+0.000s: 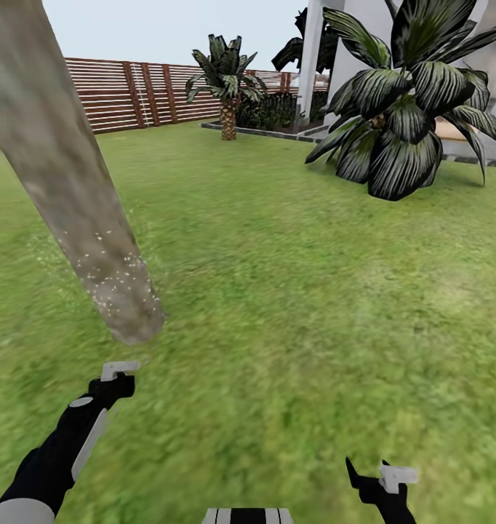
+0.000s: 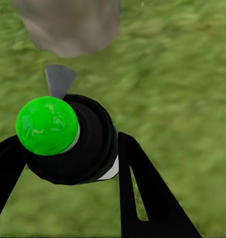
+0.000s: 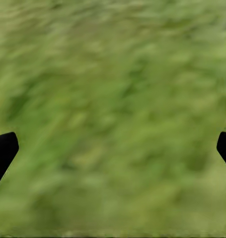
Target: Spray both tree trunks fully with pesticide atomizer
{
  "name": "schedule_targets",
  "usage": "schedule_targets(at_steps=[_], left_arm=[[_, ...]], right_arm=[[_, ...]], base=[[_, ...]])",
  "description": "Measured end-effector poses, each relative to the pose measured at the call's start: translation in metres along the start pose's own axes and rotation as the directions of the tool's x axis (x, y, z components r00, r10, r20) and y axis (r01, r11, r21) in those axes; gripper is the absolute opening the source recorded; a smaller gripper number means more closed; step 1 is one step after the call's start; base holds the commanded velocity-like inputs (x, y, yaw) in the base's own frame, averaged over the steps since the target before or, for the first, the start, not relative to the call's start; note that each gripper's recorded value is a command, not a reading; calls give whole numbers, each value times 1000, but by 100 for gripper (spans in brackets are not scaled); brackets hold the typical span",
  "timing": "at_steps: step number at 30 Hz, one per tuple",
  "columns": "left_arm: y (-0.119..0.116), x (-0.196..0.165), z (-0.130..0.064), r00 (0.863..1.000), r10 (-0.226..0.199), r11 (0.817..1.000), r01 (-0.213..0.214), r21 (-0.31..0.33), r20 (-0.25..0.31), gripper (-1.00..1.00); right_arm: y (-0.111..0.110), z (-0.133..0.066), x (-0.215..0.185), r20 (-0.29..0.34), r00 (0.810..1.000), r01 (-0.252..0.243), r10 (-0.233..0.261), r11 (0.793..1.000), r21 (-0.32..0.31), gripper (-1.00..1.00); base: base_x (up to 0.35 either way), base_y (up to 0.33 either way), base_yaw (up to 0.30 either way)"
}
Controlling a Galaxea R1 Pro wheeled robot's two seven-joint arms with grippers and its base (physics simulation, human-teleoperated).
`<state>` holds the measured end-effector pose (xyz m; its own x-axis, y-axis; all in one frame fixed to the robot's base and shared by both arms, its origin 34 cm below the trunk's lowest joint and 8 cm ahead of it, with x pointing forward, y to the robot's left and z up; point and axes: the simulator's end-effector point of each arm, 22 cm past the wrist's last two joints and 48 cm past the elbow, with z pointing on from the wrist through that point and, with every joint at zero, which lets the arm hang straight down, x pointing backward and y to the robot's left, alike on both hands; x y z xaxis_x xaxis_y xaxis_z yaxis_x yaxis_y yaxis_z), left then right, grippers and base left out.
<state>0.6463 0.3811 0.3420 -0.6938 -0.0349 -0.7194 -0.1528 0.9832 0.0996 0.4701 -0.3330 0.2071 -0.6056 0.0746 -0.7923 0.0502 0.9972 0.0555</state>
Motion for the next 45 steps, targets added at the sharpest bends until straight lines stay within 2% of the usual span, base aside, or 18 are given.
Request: schedule_targets(at_steps=[4,7,11,16,18,20,22,23,25,27,28,30,33,34,35,36,38,45], left_arm=[[-3,27,3,999,-8,1000,8,14,-39,-100],[-28,70,-3,994,17,986,1,165,-107,-100],[-34,79,-11,993,109,964,-97,246,-37,-100],[-71,88,-26,986,169,897,-155,414,4,-100],[-83,95,-31,973,230,860,-208,466,8,-100],[-89,100,-33,958,287,836,-256,485,10,-100],[-90,100,-32,951,308,829,-275,487,11,-100],[-88,100,-32,948,317,828,-282,485,11,-100],[-89,107,-31,945,328,824,-284,491,-5,-100],[-112,120,-35,915,404,774,-331,541,-18,-100],[-123,122,-35,896,443,749,-349,563,-35,-100],[-132,121,-35,878,475,733,-358,579,-57,-100],[-142,115,-35,876,479,724,-361,588,-52,-100],[-154,116,-41,874,483,700,-353,621,-47,-100],[-168,116,-47,862,505,656,-360,664,-32,-100],[-175,115,-49,853,522,634,-374,677,-18,-100],[-182,116,-52,838,546,607,-393,691,-4,-100],[-193,120,-59,827,562,565,-396,724,14,-100]], right_arm=[[1,0,0,-1,1000,0,0,1000,-2,100],[2,0,1,-1,1000,0,0,1000,-4,100],[7,0,2,-7,1000,24,-25,999,-27,100],[25,-2,10,-32,991,122,-127,986,-115,100],[35,-2,11,-31,984,167,-174,972,-163,100],[49,4,5,-23,965,249,-262,936,-250,100],[66,17,-6,-45,953,272,-300,910,-314,100],[90,29,-21,-57,950,264,-307,888,-377,100],[131,39,-62,-23,948,258,-318,807,-531,100],[165,21,-87,6,944,238,-330,669,-704,100],[168,17,-101,16,942,238,-335,635,-735,100],[165,15,-118,8,940,232,-341,620,-750,100],[164,12,-121,-35,942,192,-335,620,-761,100],[169,11,-120,-35,941,190,-336,613,-767,100],[197,5,-114,-19,929,206,-369,560,-802,100],[217,0,-111,-2,918,222,-397,519,-825,100],[230,-3,-114,31,904,256,-426,483,-837,100],[236,-2,-123,56,896,284,-440,471,-835,100]], base=[[-236,232,0],[-235,233,0],[-238,233,0],[-250,232,0],[-238,217,0],[-105,96,0],[-30,27,0],[-7,6,0],[-3,2,0],[0,0,0],[0,0,0],[0,0,0],[0,0,0],[0,0,0],[0,0,0],[0,0,0],[0,0,0],[0,0,0]])
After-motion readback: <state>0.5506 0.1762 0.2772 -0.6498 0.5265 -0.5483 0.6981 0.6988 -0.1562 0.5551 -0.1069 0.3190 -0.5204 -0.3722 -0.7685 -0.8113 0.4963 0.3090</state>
